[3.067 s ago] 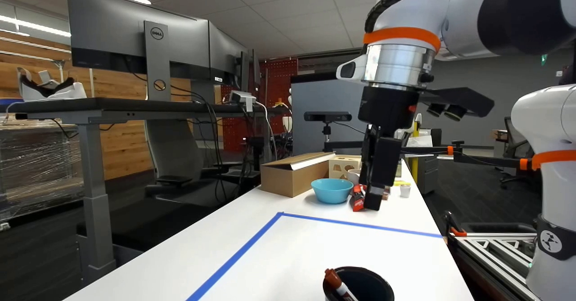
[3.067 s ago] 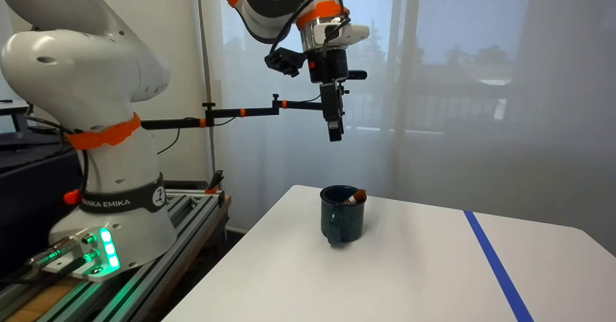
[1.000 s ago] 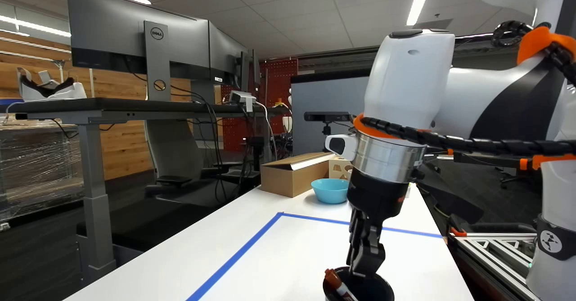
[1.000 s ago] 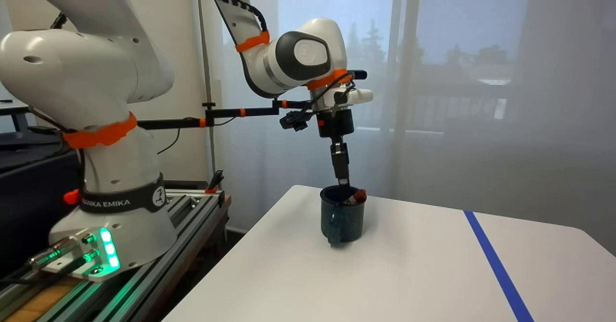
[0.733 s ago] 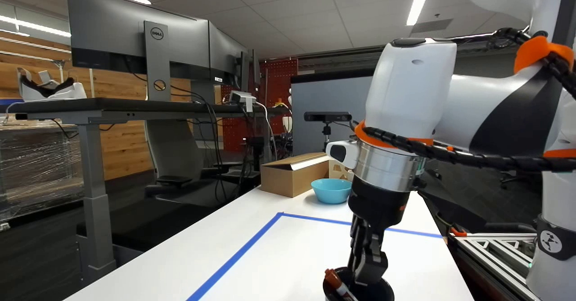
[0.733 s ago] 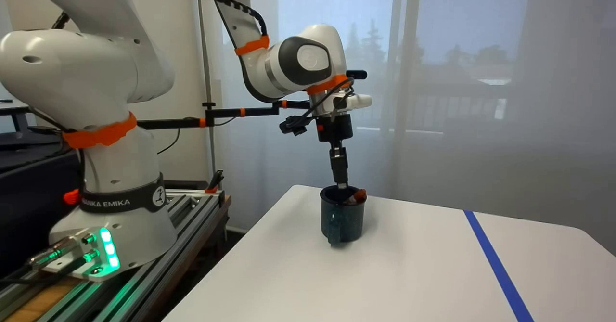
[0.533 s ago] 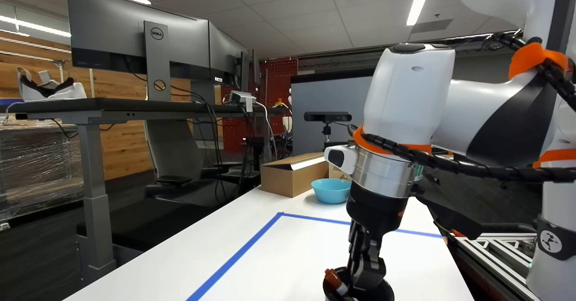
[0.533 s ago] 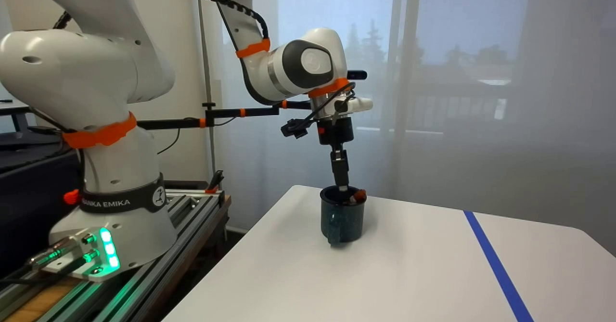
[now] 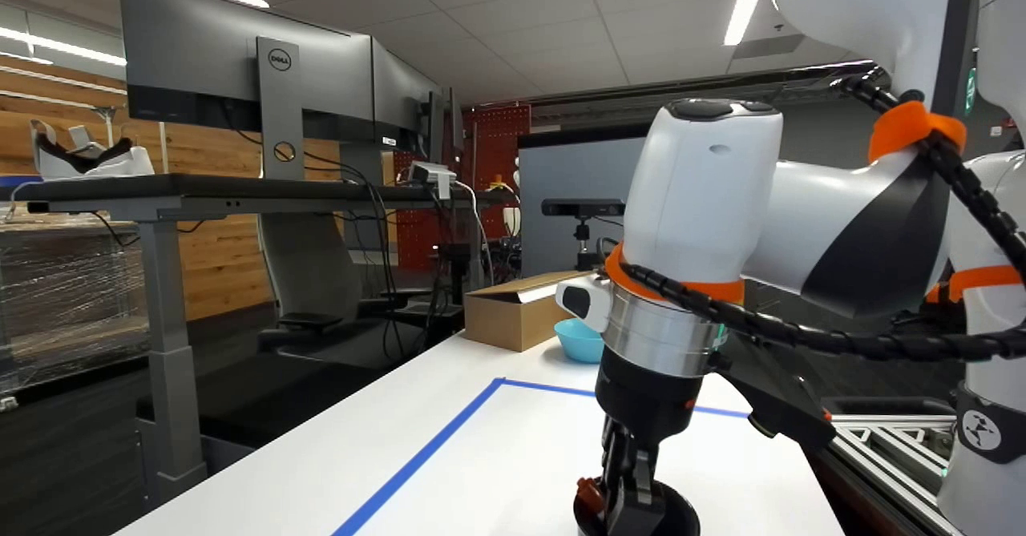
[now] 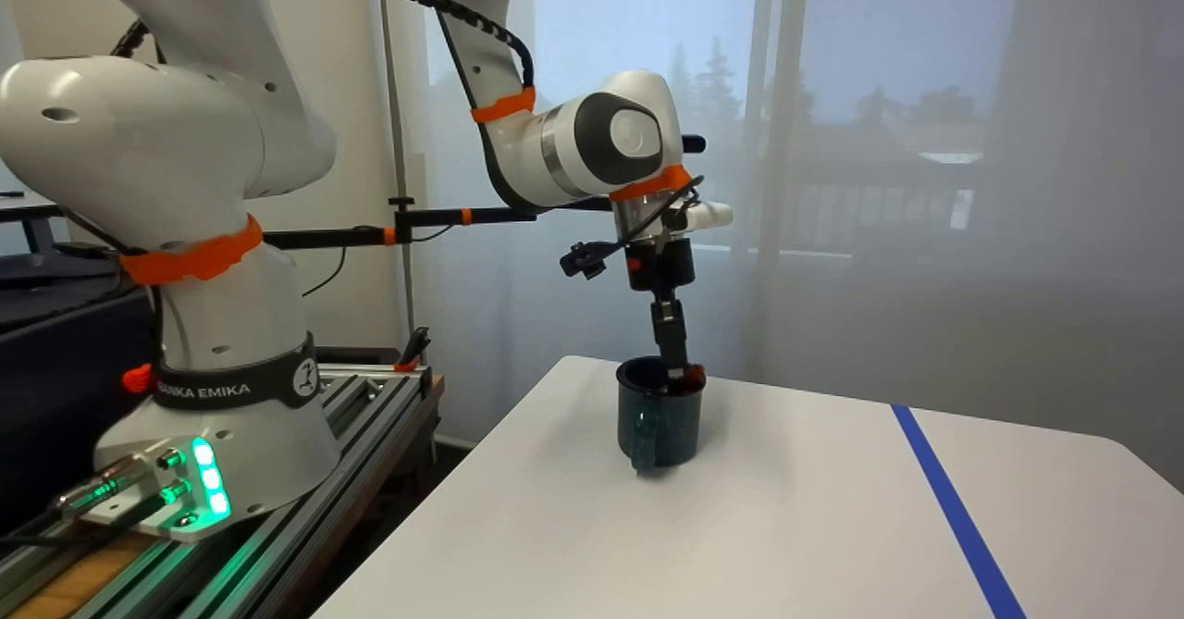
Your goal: Take the red marker out of the green mug.
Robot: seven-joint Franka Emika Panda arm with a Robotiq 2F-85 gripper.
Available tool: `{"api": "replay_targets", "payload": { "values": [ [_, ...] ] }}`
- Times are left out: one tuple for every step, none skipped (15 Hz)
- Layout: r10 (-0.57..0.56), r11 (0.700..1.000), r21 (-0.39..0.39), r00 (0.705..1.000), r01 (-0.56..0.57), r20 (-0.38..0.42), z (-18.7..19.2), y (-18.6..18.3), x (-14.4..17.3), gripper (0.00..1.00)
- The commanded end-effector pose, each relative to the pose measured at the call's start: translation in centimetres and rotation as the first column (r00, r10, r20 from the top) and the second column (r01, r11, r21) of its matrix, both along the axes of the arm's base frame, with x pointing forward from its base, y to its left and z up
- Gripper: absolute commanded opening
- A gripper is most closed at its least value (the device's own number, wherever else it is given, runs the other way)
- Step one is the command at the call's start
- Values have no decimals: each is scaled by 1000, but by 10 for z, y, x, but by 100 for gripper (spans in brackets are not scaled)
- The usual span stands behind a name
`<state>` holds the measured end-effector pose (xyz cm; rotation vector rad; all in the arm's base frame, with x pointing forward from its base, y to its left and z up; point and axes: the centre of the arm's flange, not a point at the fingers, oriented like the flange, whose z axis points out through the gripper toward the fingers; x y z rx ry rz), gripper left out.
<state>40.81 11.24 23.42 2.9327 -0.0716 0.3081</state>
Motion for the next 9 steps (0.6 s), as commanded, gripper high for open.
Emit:
{"api": "replay_targets", "payload": {
  "values": [
    [7, 1000, 7, 1000, -7, 11, -17, 4, 14, 20],
    [10, 1000, 7, 1000, -10, 16, -16, 5, 16, 18],
    [9, 1000, 7, 1000, -9, 16, -16, 6, 17, 8],
    [9, 1000, 9, 1000, -9, 16, -13, 9, 17, 1],
    [9, 1000, 9, 1000, -9, 18, -11, 10, 18, 2],
    [9, 1000, 8, 1000, -9, 22, -6, 12, 17, 5],
    [9, 1000, 8, 1000, -9, 24, -3, 13, 16, 5],
    [9, 1000, 5, 1000, -9, 28, 3, 15, 14, 5],
    [11, 1000, 3, 999, -11, 32, 8, 16, 12, 5]
  ]
}}
